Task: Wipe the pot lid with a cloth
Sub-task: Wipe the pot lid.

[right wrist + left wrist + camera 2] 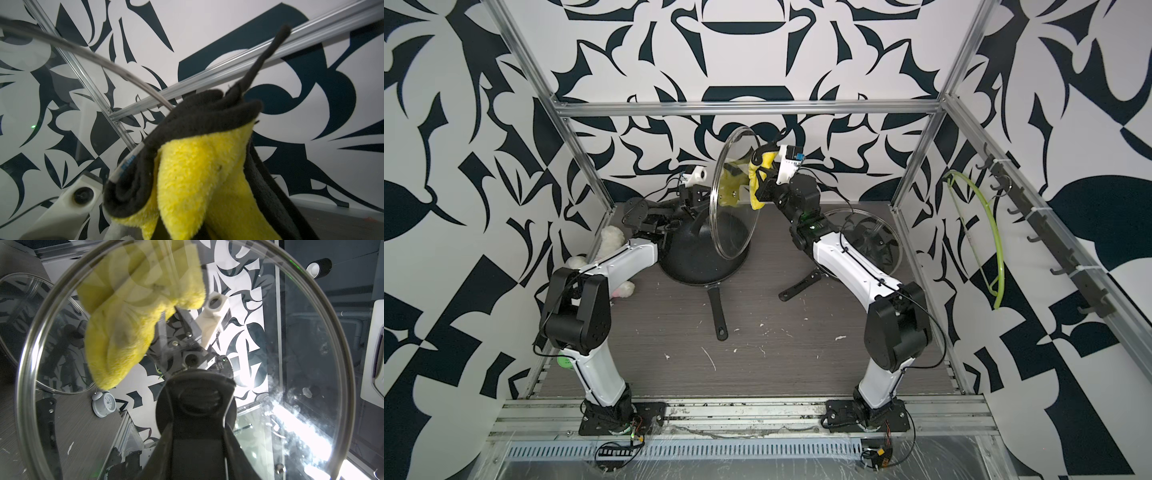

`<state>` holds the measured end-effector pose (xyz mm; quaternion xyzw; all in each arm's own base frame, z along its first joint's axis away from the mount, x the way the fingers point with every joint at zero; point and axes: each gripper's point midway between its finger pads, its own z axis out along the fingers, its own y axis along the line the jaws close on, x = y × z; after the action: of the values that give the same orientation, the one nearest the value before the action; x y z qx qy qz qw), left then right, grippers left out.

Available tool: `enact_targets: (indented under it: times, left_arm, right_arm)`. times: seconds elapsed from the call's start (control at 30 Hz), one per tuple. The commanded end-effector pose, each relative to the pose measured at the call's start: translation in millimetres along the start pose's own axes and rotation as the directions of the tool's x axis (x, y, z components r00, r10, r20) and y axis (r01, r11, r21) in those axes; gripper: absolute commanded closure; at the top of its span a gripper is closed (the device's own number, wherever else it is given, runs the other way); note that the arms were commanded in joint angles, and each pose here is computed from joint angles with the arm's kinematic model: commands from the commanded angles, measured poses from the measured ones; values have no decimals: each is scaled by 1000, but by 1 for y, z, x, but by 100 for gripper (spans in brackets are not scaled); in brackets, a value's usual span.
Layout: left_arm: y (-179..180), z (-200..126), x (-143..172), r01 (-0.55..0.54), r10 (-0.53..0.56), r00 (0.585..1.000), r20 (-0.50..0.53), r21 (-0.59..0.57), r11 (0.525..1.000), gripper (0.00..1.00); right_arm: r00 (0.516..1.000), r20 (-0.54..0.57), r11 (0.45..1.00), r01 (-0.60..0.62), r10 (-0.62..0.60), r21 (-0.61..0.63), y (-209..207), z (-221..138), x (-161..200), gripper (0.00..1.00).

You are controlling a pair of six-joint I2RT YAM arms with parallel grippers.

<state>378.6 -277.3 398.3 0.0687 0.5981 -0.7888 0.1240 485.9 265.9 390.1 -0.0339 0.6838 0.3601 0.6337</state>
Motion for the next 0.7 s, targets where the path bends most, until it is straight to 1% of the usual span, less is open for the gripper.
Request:
enact_targets:
  times: [0.0, 0.13, 0.2, 0.33, 0.5, 0.67]
  left_arm:
    - [-73, 6, 13, -239, 236, 971, 37, 134, 962, 100]
    - [-78, 6, 6, -250, 242, 968, 72, 149, 957, 100]
    - [-79, 5, 1, -248, 233, 966, 109, 159, 956, 100]
    - [-67, 1, -18, -212, 179, 965, 193, 171, 962, 100]
    - [-63, -1, -26, -216, 173, 957, 232, 176, 960, 100]
    - [-55, 0, -32, -210, 168, 957, 235, 170, 963, 100]
  right_arm:
    - [999, 15, 996, -38, 39, -81, 18, -13, -1, 100]
    - [995, -11, 990, -97, 97, -102, 14, -28, 21, 100]
    - [994, -27, 987, -112, 110, -119, 18, -35, 31, 100]
    - [991, -81, 977, -124, 111, -173, 32, -49, 53, 100]
    - [983, -163, 948, -131, 86, -290, 68, -69, 72, 100]
    - [984, -174, 915, -96, 28, -392, 107, -91, 68, 100]
